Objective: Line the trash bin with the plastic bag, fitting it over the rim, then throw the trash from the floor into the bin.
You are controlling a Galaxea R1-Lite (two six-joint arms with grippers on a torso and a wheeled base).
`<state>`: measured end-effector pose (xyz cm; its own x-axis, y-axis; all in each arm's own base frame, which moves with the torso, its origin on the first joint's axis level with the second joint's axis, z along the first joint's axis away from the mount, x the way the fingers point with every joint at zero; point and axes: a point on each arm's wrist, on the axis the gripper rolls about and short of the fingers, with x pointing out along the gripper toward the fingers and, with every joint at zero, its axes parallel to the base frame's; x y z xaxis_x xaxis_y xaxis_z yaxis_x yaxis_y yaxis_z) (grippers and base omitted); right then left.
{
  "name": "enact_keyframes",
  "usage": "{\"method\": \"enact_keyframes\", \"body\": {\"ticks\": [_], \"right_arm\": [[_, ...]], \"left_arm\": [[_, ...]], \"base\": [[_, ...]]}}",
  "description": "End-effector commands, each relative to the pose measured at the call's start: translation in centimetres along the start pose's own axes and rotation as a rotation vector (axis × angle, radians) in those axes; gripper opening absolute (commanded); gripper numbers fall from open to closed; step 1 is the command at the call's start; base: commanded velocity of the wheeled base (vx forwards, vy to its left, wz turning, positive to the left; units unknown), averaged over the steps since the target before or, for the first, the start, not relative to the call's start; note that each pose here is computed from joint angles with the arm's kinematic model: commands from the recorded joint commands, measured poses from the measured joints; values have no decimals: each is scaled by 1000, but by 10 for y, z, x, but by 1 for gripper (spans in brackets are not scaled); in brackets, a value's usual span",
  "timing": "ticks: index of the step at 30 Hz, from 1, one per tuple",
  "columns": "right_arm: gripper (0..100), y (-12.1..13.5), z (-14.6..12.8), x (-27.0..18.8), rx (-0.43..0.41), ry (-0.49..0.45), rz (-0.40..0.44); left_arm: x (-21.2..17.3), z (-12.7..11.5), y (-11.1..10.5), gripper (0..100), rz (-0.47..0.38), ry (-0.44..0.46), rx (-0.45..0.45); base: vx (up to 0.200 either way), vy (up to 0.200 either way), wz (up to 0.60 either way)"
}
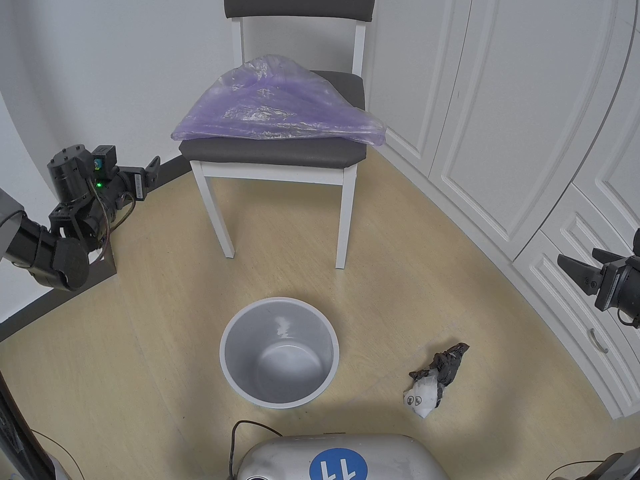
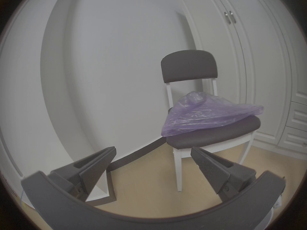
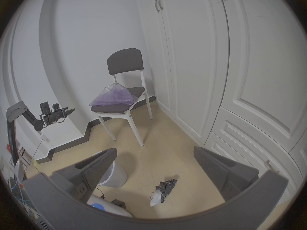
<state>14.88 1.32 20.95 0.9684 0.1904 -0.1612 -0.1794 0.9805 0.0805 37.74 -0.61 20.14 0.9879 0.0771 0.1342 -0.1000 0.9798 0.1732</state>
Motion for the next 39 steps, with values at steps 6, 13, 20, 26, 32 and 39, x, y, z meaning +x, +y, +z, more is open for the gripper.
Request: {"method": "enact_keyframes", "body": {"ticks": [6, 13, 20, 26, 32, 39], "right_arm": [[100, -6, -3, 14, 19, 45, -20], [100, -9, -4, 20, 24, 55, -38], [100, -11, -3, 18, 27, 45, -51], [100, -11, -2, 16, 25, 34, -51], [100, -11, 0, 13, 23, 19, -50], [100, -10, 0, 12, 18, 0, -49]], "left_arm": [[63, -8, 20, 100, 4, 93, 32], [111, -28, 4, 100, -5, 75, 31], [146, -57, -4, 100, 45, 13, -5], [154, -68, -26, 100, 24, -2, -195], [154, -70, -31, 100, 16, -35, -249], [153, -57, -23, 100, 15, -108, -277]], "base": [[0, 0, 0], [0, 0, 0], [0, 0, 0], [0, 0, 0], [0, 0, 0], [0, 0, 0]]}}
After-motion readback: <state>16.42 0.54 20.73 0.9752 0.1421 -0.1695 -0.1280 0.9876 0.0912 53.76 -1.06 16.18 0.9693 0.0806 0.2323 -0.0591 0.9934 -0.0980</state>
